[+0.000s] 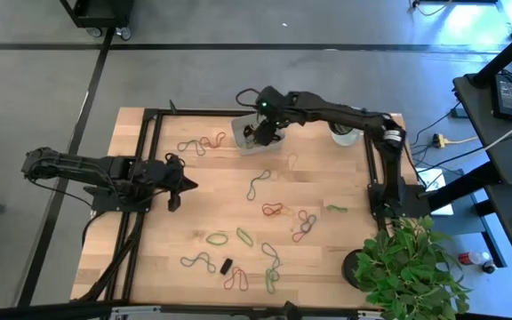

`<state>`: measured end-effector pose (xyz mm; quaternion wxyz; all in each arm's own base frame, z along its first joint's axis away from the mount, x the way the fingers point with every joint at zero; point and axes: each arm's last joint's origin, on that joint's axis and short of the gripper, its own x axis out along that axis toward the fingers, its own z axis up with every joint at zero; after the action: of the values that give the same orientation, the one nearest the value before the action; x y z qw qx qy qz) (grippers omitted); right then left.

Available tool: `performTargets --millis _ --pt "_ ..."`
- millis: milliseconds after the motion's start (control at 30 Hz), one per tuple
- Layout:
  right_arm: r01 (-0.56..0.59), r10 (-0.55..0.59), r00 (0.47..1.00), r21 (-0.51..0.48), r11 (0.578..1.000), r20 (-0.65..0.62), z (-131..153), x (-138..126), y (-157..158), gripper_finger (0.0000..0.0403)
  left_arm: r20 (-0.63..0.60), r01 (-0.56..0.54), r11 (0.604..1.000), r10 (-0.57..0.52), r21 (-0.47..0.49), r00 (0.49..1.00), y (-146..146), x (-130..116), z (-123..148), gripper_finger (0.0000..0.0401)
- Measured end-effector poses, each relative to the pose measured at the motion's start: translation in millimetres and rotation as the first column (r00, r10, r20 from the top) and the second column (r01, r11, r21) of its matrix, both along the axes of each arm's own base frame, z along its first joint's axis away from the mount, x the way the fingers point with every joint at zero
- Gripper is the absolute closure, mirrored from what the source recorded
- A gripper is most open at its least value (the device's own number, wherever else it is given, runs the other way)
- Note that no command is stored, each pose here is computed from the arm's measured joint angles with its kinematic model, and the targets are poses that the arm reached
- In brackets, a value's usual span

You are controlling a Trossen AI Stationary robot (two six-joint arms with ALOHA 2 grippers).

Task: Pick and place rubber bands into bin
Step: Put the blue rubber band into the gray bin

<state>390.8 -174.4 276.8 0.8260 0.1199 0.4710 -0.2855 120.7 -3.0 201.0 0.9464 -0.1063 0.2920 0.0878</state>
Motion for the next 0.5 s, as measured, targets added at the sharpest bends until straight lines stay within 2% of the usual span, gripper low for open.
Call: performTargets --millis 133,267,367,500 --pt "-0.086 0.086 0.996 -0.023 0.996 -0.005 31 -14 26 0.0256 0.041 -0.025 1.0 0.024 0.011 0.999 1 2 3 0.0395" --pt "-0.16 0.159 0.987 -0.029 0.987 -0.006 47 -28 58 0.0276 0.104 -0.074 0.997 0.071 0.026 0.992 2 5 9 0.0392" --pt "-0.204 0.204 0.979 -0.022 0.979 -0.011 41 -44 83 0.0292 0.133 -0.111 0.993 0.105 0.038 0.986 3 8 15 0.038" --pt "-0.19 0.189 0.981 0.016 0.982 0.054 18 -67 116 0.0309 0.142 -0.166 0.982 0.152 0.092 0.978 5 15 28 0.0348"
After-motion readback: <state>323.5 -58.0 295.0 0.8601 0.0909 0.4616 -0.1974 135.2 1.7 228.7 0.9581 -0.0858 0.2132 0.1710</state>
